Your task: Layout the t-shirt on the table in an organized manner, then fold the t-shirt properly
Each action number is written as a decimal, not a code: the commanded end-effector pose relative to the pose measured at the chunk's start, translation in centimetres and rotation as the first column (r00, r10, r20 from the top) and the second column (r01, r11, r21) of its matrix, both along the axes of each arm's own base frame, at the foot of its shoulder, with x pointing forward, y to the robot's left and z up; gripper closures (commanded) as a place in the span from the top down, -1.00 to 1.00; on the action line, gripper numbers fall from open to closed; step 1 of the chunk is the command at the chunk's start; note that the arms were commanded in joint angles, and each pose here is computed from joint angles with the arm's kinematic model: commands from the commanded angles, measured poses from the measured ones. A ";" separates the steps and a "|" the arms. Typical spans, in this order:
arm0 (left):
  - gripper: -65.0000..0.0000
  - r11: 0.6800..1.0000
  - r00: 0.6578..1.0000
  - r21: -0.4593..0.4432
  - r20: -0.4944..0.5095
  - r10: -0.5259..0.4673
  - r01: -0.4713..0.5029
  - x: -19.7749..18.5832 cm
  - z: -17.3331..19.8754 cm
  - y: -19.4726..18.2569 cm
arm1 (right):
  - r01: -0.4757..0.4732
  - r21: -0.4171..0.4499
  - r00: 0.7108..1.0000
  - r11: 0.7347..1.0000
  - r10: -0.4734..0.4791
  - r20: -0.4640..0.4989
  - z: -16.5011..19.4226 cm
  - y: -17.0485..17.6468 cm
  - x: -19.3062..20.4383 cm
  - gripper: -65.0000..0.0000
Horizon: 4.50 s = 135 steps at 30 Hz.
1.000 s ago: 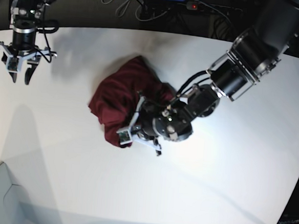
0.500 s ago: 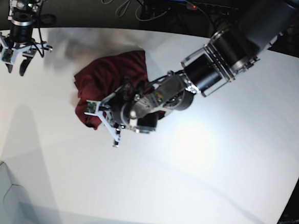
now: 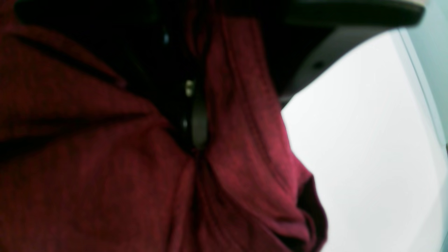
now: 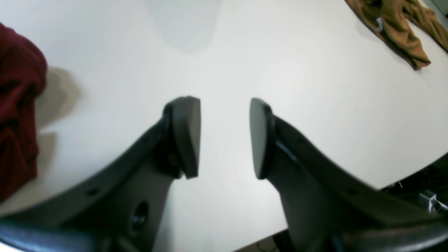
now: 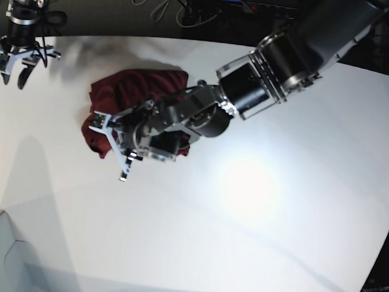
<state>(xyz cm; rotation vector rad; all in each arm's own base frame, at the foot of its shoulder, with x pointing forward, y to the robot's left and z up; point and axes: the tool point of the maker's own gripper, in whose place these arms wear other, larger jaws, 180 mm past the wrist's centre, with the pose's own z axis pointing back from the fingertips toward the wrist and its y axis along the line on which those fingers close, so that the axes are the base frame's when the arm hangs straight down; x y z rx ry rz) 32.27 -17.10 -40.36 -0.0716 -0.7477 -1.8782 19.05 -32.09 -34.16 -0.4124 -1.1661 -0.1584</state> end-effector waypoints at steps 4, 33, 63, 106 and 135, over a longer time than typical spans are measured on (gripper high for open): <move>-0.27 1.000 0.997 -0.016 0.069 -0.021 0.023 1.2 1.9 -1.2 | 0.027 -0.023 0.999 0.999 -0.026 0.042 1.3 -0.7 -0.5 -0.35; 0.57 0.653 0.738 -0.496 0.034 0.674 -0.573 11.0 15.0 15.7 | -0.068 0.039 0.997 0.997 0.066 0.046 0.3 3.5 1.2 -0.35; 0.56 -0.102 -0.010 -0.313 -0.282 0.959 -0.944 -10.5 5.1 43.5 | -0.303 0.298 0.935 0.905 0.343 -0.092 -9.1 14.8 1.9 -1.00; -1.00 -0.156 -0.170 0.068 -0.327 0.930 -0.985 -23.9 -0.5 41.7 | 0.188 0.258 0.975 0.948 -0.147 -0.168 -8.8 0.5 -15.9 -1.00; -1.00 -0.332 -0.490 0.364 -0.569 0.660 -0.870 -27.2 -23.7 37.9 | 0.393 0.395 0.841 0.830 -0.151 -0.520 -28.5 11.9 -21.1 -1.00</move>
